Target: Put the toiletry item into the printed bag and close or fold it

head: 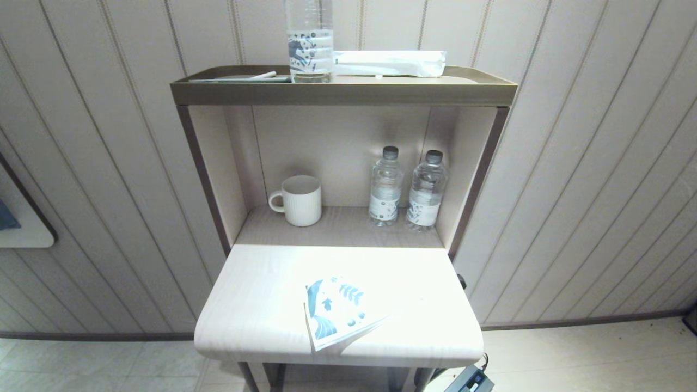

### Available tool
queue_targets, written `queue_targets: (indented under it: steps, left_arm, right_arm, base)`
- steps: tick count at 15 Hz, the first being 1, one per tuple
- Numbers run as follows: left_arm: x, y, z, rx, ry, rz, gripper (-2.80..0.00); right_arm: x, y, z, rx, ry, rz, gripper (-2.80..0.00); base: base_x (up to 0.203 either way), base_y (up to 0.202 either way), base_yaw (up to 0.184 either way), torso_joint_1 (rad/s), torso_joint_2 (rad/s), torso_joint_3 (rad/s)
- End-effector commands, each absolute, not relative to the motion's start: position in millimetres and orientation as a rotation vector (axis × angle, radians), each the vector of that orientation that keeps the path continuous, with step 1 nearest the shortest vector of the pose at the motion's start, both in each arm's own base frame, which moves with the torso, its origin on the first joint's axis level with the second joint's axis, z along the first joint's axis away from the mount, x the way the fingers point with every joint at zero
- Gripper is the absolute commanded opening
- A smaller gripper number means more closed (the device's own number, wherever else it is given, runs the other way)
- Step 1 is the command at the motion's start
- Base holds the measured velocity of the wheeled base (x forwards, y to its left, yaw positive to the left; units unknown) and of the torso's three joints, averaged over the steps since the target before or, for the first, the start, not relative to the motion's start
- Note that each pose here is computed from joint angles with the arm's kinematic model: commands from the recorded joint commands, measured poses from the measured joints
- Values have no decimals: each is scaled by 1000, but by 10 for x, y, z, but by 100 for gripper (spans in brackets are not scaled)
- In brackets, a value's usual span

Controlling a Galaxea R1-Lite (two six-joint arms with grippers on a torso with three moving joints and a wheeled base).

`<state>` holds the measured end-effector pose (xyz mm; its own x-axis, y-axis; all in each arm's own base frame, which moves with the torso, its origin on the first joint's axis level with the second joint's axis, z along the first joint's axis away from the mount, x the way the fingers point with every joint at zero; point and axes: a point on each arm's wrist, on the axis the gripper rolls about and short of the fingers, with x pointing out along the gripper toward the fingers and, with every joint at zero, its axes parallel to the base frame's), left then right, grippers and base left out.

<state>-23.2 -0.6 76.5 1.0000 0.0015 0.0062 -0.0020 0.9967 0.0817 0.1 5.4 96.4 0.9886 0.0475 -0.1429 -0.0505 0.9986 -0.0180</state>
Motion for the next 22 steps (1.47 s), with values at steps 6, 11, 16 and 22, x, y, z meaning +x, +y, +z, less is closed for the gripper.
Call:
queue_targets:
  steps: [6,11,16,22]
  left_arm:
    - [-230,-6,766,84,-6,2,-280]
    - [-230,-6,766,82,-6,2,-280]
    - [-230,-6,766,80,-6,3,-280]
    - [-230,-4,766,38,-6,11,-280]
  right_arm:
    - [-3,7,835,-28,233,-156,-280]
    - [-44,4,808,-88,213,89,-280]
    - [-229,4,751,-82,5,23,-280]
    - [-229,-1,754,-32,3,3,-280]
  base:
    - [0,0,0,0,0,0]
    - [0,0,0,0,0,0]
    - [0,0,0,0,0,0]
    - [0,0,0,0,0,0]
